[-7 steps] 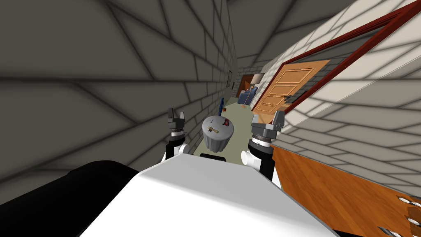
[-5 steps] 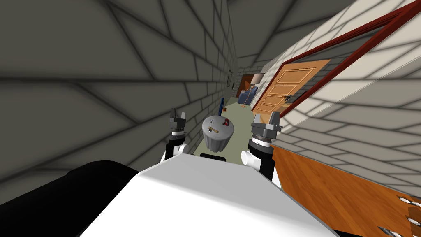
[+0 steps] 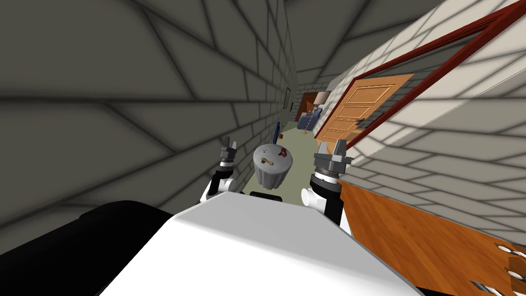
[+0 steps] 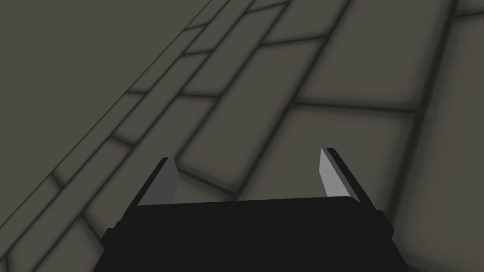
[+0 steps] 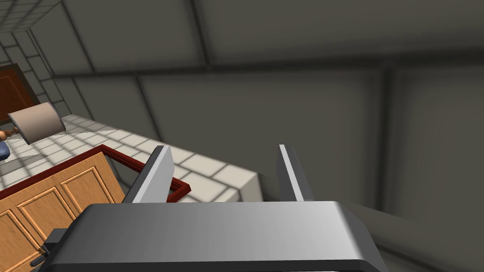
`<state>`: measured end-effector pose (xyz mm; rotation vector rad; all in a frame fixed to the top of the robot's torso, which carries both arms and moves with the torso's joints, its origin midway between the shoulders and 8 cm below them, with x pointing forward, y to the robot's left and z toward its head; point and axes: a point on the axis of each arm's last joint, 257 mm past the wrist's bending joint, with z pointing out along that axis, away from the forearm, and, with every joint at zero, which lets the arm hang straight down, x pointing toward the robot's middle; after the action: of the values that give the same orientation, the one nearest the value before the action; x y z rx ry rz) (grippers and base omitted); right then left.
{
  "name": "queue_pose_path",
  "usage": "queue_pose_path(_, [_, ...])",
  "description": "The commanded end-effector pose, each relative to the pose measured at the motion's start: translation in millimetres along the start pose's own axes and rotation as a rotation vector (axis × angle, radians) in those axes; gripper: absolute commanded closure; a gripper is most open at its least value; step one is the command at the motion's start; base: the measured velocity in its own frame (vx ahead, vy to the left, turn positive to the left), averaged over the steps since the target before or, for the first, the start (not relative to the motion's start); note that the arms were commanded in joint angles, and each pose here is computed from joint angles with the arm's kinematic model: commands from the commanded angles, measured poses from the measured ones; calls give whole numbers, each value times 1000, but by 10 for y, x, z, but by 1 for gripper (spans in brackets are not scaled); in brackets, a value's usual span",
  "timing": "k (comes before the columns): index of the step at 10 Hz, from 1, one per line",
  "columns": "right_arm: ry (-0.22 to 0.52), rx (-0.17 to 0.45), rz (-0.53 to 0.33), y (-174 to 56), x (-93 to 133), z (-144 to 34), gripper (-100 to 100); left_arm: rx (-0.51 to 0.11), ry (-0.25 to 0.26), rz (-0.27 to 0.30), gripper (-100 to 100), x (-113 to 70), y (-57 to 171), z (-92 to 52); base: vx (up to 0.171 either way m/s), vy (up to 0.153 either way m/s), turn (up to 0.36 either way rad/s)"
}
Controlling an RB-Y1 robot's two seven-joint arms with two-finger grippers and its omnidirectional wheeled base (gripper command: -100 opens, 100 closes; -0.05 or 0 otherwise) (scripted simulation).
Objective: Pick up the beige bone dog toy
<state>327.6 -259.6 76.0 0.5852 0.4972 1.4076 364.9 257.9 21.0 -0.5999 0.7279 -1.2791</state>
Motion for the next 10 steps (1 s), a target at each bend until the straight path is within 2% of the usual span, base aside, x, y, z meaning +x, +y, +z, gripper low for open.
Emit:
queue_pose_path(1, [0,0,0,0,0,0,0,-52,29,8,-100,52,220,18,-42,11,4])
queue_pose_path(5, [0,0,0,0,0,0,0,-192,72,22,-100,141,845,86,-43,10,-5])
queue_pose_path(6, [0,0,0,0,0,0,0,-204,74,22,-100,145,883,76,-28,5,-4])
queue_pose_path(7, [0,0,0,0,0,0,0,-245,82,25,-100,163,1060,87,-23,4,-8])
queue_pose_path(8, [0,0,0,0,0,0,0,-248,82,25,-100,164,1068,85,-15,1,-8])
queue_pose_path(10, [0,0,0,0,0,0,0,-323,94,29,-100,194,1400,116,-20,0,-22])
